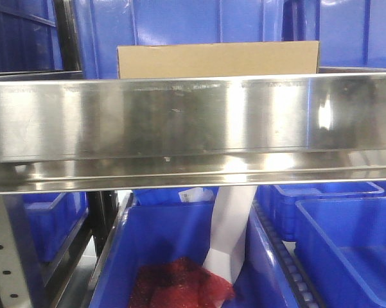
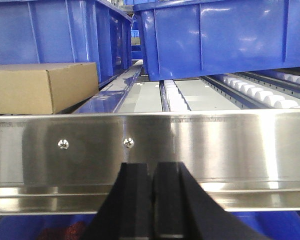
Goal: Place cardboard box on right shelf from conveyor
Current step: 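Withdraw the right gripper from the box toward the robot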
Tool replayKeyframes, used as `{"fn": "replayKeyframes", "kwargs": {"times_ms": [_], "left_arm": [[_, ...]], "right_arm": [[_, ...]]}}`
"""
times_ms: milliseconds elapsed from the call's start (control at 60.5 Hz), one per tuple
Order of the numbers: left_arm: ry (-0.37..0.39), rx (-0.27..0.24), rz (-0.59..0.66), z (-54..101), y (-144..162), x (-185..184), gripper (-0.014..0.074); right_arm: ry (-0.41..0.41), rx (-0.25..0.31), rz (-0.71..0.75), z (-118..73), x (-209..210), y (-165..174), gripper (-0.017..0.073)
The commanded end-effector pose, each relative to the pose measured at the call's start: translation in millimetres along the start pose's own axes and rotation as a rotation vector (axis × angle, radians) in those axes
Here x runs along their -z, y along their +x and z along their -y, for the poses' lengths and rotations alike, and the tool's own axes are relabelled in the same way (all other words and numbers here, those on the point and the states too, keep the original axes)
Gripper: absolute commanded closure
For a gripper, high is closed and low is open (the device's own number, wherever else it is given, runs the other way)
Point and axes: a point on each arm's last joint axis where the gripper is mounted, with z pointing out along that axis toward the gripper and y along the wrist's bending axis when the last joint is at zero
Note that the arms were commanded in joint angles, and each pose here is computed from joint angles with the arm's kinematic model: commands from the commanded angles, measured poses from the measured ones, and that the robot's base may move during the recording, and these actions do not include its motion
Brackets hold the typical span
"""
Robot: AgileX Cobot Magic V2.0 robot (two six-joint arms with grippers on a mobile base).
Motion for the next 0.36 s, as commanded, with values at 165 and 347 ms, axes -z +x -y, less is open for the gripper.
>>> {"fn": "replayKeyframes", "kwargs": {"times_ms": [165, 347], "left_arm": [[0.004, 0.006, 0.09, 0.0, -5.7, 1.0, 0.0709], [0.004, 0.006, 0.09, 0.0, -5.7, 1.0, 0.071]], "right_arm": [[0.004, -0.001, 0.119, 0.0, 2.3, -11.2, 0.051], [0.004, -0.001, 0.119, 0.0, 2.3, -11.2, 0.051]]}}
